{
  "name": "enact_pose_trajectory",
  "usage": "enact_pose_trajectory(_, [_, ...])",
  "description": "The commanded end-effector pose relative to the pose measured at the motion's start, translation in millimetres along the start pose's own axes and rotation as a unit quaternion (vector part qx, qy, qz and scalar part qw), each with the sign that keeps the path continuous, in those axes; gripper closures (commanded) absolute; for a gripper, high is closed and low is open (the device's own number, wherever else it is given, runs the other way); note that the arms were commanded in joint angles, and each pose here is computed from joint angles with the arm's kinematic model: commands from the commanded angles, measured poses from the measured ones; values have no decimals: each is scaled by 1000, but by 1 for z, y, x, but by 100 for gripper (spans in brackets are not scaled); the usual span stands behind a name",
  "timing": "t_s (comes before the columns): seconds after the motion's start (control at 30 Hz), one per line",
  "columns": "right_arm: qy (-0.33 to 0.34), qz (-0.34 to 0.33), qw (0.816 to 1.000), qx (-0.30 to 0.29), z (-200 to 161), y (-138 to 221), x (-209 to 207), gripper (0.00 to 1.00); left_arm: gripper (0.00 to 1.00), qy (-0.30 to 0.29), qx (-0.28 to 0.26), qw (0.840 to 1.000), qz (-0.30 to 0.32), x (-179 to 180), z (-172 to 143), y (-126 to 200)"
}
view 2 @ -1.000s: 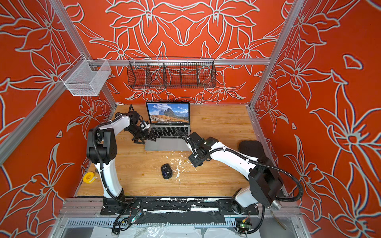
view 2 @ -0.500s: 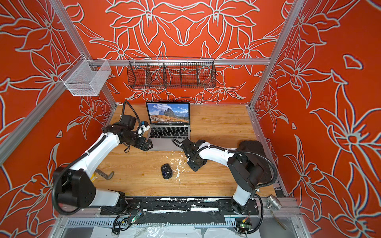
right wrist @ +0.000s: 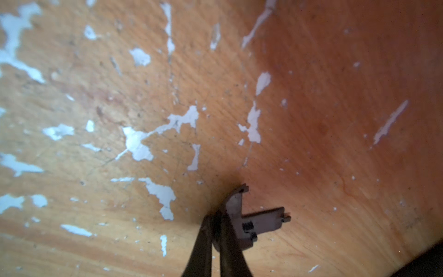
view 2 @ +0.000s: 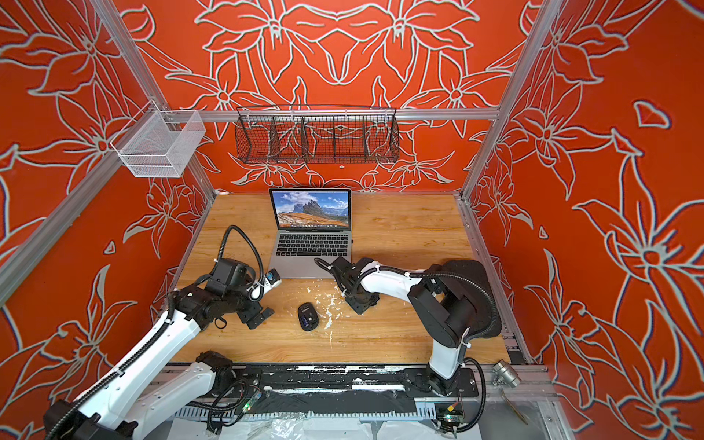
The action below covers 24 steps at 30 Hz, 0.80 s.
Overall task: Insert the wireless mouse receiver into the laptop
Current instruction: Pick up the lid from the center of the board, then pick up the mouse from the center of the board.
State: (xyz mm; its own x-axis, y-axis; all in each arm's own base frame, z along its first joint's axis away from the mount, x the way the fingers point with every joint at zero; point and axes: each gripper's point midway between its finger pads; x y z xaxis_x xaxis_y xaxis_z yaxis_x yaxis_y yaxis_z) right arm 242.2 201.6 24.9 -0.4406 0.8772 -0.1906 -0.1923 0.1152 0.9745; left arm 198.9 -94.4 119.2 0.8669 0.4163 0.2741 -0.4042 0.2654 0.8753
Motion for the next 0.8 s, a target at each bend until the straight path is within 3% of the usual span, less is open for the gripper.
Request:
enact_pose_trajectory(0.0, [-18, -4, 999, -26, 5, 11, -3, 100, 3, -96, 5, 994, -49, -26, -2, -17])
enact_pose_trajectory(0.2, [-79, 76, 987, -119, 12, 61, -1, 100, 3, -165, 5, 983, -83, -35, 13, -55])
enact_pose_trajectory(0.4, [-112, 194, 962, -158, 7, 92, 15, 100, 3, -212, -5, 971, -113, -41, 25, -85])
enact_pose_trajectory(0.57, [-137, 251, 943, -170, 5, 100, 18, 100, 3, -230, -13, 964, -130, -37, 41, -105])
enact_pose_trajectory(0.77, [-160, 254, 940, -162, -3, 89, 9, 100, 3, -238, 12, 956, -169, -41, 47, -123])
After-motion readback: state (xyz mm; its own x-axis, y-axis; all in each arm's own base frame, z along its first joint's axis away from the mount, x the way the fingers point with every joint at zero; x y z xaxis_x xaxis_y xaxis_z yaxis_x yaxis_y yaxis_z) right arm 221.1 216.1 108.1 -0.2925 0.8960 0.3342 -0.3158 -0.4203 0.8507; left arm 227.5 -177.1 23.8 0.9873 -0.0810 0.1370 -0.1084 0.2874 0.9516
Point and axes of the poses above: each gripper's point midway between its finger pads, its own y axis back along the fingers, its own x axis along the line the jaws close on, z = x × y, and after that the axes turned 12 degrees about -y, right-handed
